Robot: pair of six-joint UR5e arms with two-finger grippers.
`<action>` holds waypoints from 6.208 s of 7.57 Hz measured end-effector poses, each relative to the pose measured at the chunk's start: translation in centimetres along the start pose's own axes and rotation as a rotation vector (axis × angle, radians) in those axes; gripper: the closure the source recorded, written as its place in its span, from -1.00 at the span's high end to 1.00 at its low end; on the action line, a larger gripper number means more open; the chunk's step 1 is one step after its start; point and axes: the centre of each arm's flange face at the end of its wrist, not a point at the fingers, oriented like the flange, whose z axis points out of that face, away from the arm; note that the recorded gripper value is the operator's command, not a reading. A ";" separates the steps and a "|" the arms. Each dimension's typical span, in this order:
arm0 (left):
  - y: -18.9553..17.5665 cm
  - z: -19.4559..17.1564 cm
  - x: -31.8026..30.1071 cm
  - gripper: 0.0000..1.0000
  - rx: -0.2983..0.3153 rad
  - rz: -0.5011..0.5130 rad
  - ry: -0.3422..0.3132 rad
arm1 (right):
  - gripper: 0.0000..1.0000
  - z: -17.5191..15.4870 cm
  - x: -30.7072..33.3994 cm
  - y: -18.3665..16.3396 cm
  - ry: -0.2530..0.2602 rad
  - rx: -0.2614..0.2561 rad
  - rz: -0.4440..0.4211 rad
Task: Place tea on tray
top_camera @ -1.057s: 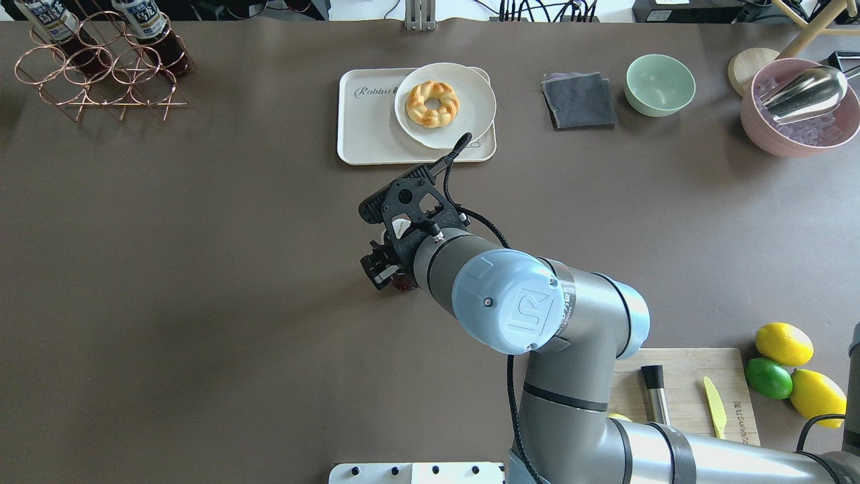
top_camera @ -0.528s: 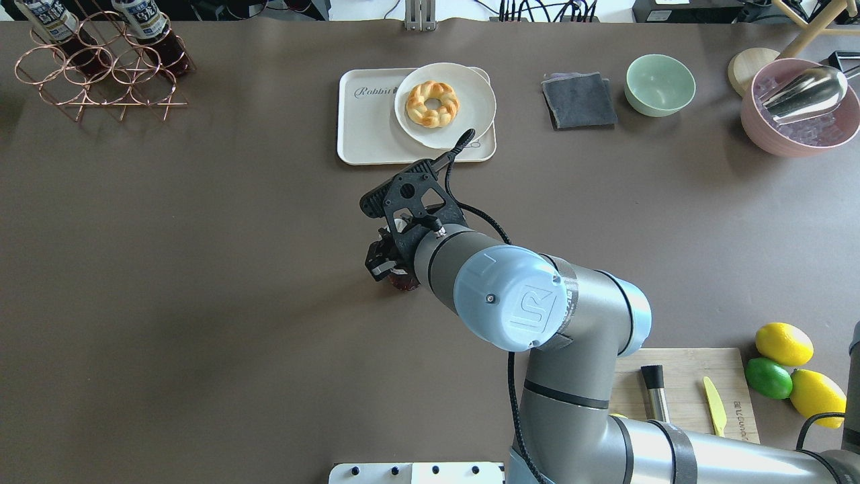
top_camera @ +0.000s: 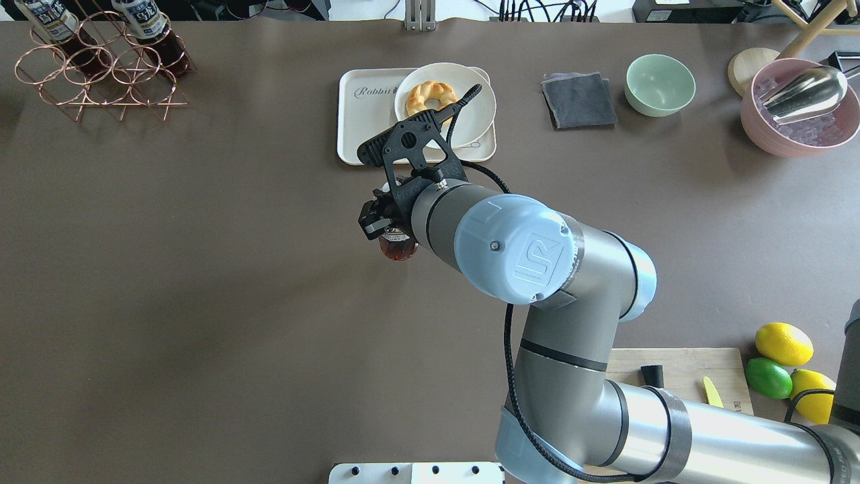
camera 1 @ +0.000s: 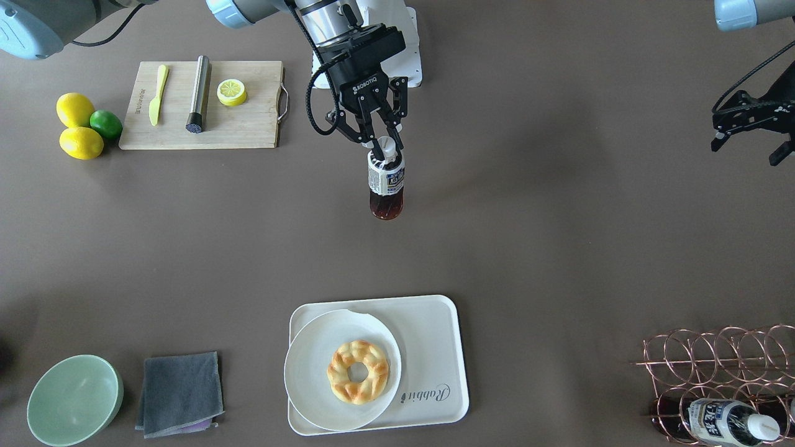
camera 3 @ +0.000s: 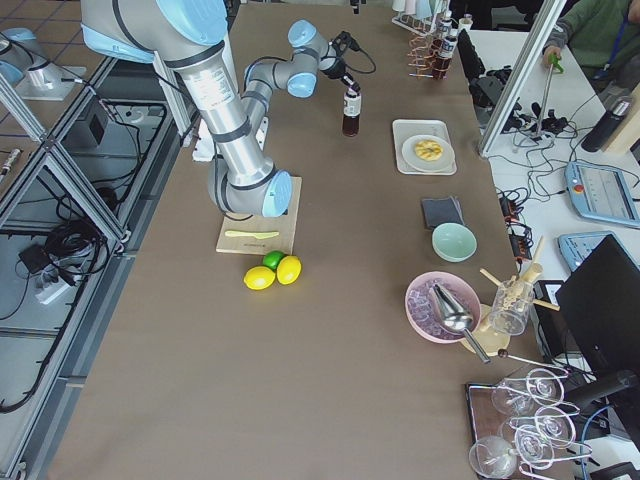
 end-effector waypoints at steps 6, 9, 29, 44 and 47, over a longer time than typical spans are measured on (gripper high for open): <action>12.7 0.5 -15.3 0.97 -0.106 -0.323 0.016 | -1.00 5.1 2.1 -9.9 0.017 -0.045 0.044; 15.7 1.3 -16.7 0.97 -0.132 -0.371 0.014 | -1.00 9.5 3.6 -17.0 0.073 -0.080 0.072; 17.0 0.7 -17.6 0.97 -0.117 -0.400 0.010 | 0.97 20.9 7.7 -19.8 0.088 -0.032 0.088; 17.0 2.2 -16.8 0.97 -0.154 -0.400 0.062 | 1.00 -15.4 51.1 11.0 0.230 -0.609 0.473; 16.6 2.7 -16.1 0.97 -0.170 -0.380 0.065 | 1.00 -24.9 63.6 26.1 0.265 -0.761 0.345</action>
